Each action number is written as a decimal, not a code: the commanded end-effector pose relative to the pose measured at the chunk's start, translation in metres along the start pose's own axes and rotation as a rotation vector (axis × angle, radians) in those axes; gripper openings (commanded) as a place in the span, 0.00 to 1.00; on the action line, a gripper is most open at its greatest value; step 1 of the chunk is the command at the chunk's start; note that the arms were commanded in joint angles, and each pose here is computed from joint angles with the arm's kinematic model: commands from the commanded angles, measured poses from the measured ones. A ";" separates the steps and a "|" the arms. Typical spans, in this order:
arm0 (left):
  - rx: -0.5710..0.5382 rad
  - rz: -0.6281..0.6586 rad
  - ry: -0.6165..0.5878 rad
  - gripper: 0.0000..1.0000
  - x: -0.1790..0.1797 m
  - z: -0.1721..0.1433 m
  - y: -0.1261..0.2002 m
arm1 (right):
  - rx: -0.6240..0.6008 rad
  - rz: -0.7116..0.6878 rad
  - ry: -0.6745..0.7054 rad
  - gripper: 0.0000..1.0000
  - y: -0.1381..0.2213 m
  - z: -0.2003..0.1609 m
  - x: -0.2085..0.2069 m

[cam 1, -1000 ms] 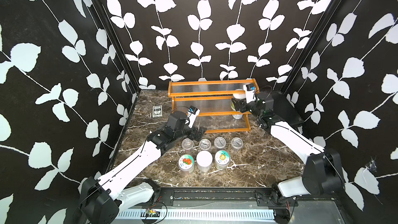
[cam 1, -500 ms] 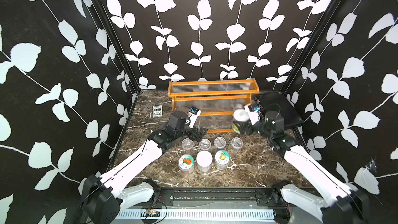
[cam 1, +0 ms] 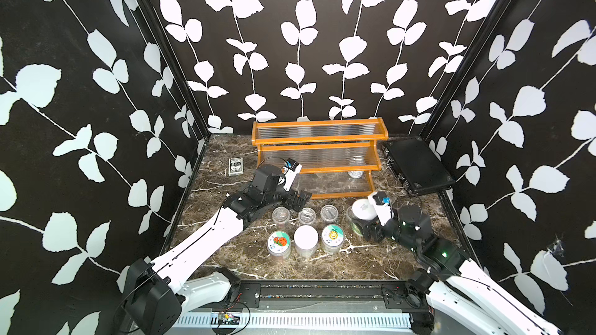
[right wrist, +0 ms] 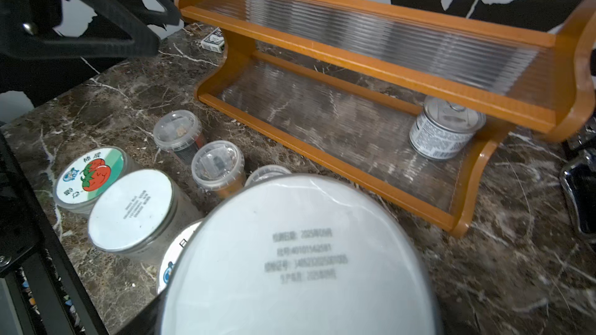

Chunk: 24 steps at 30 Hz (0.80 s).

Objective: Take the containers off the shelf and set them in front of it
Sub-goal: Place the container at the center of the board.

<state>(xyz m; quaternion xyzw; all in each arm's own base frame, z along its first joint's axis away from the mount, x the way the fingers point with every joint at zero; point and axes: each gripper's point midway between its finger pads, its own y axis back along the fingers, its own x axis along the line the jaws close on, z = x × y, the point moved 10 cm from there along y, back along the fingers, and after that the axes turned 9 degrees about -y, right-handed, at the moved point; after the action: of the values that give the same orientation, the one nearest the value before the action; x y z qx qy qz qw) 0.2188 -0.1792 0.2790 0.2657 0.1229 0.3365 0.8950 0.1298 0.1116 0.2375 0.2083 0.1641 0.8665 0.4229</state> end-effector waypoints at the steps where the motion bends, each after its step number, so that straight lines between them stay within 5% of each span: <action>1: -0.035 -0.015 0.002 0.99 0.000 0.011 0.003 | 0.025 -0.095 -0.074 0.75 0.002 -0.022 -0.009; 24: -0.014 0.007 -0.010 0.99 0.001 0.014 0.009 | 0.089 0.033 -0.170 0.78 -0.054 -0.074 -0.004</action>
<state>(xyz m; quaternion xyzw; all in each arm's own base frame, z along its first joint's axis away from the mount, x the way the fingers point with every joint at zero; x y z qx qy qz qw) 0.2194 -0.1800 0.2867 0.2644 0.1246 0.3351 0.8957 0.1290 0.1253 0.1478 0.3052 0.1960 0.8291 0.4256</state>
